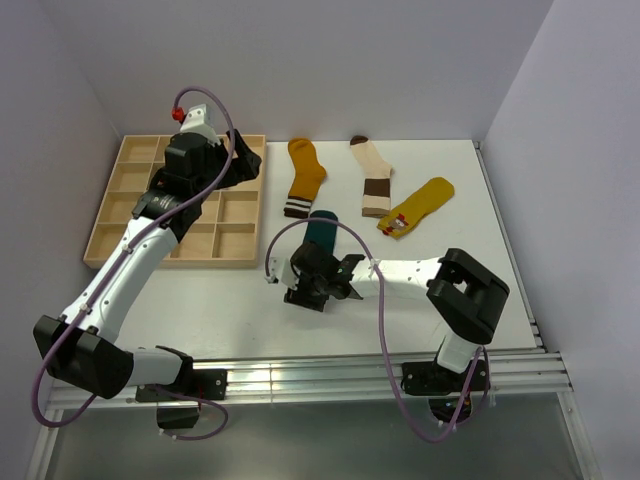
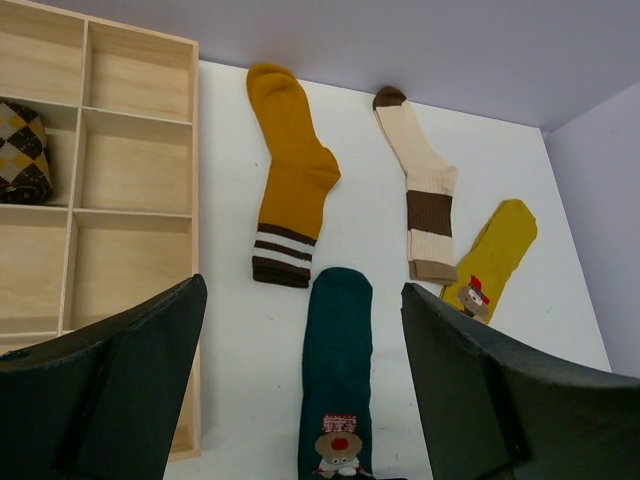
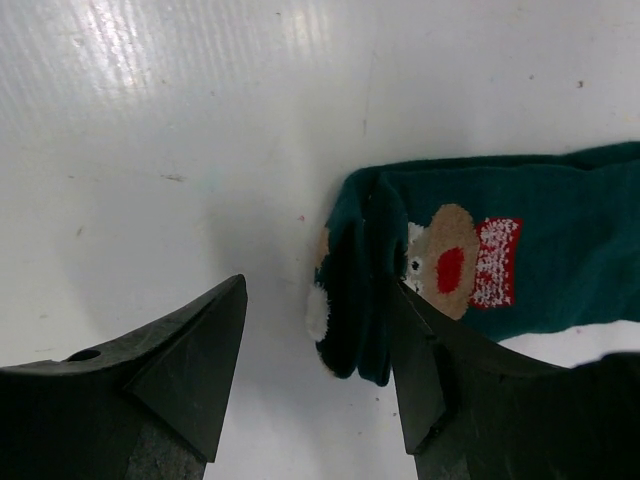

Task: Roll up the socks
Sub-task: Roll the sock at the center of the board.

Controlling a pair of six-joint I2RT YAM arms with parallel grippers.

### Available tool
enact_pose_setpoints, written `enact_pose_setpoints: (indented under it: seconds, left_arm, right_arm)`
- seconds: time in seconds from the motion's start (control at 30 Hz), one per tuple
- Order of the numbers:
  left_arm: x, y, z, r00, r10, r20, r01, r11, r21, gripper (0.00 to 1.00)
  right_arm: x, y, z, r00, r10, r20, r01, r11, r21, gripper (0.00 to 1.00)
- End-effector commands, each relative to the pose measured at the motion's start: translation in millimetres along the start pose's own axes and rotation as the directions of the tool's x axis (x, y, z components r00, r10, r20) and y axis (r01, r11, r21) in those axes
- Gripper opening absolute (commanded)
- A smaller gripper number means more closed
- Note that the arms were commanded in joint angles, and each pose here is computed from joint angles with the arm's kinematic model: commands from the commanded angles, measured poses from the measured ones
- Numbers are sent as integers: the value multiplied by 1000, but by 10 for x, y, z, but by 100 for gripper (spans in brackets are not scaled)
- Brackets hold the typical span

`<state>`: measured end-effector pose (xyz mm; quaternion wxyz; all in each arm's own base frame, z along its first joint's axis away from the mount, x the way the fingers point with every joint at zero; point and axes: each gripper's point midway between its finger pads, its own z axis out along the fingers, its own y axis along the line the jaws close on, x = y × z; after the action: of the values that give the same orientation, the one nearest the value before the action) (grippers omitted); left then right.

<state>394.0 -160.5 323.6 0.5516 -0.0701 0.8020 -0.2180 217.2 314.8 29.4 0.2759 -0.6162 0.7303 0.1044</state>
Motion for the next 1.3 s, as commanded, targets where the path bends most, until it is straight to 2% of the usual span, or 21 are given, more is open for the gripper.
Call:
enact_pose_setpoints:
  seconds: [0.0,0.17,0.5,0.97,1.07,1.1,1.13,1.27]
  left_arm:
    - [-64,-82,-11,1000,8,29,-9,999,36,84]
    - [-33,-78,11,1000,20,16,-20,999,37,84]
    - [-10,-66,49,1000,27,-5,-27,999,28,84]
    - [88,-50,135,999,25,-31,-24,999,27,84]
    - [133,-47,177,999,22,-36,-21,999,33,84]
    - [175,-22,199,999,22,-43,-21,999,30,84]
    - [177,-34,214,999,21,-37,-19,999,36,84]
    - [275,-16,285,998,22,-50,-19,999,45,83]
  right_arm:
    - [-135,-161,-44,1000,11,26,-13,997,78,65]
    - [-188,-258,-137,999,36,9,-37,992,123,65]
    - [32,-283,-125,998,22,-60,-13,988,155,66]
    - [283,-96,-68,993,-11,-116,19,997,71,64]
    - [293,-91,-39,993,-20,-115,28,997,65,53]
    - [293,-90,-27,993,-27,-114,33,998,59,41]
    - [293,-97,-26,994,-22,-108,28,998,53,34]
    - [268,-142,-45,998,-9,-66,10,1000,9,23]
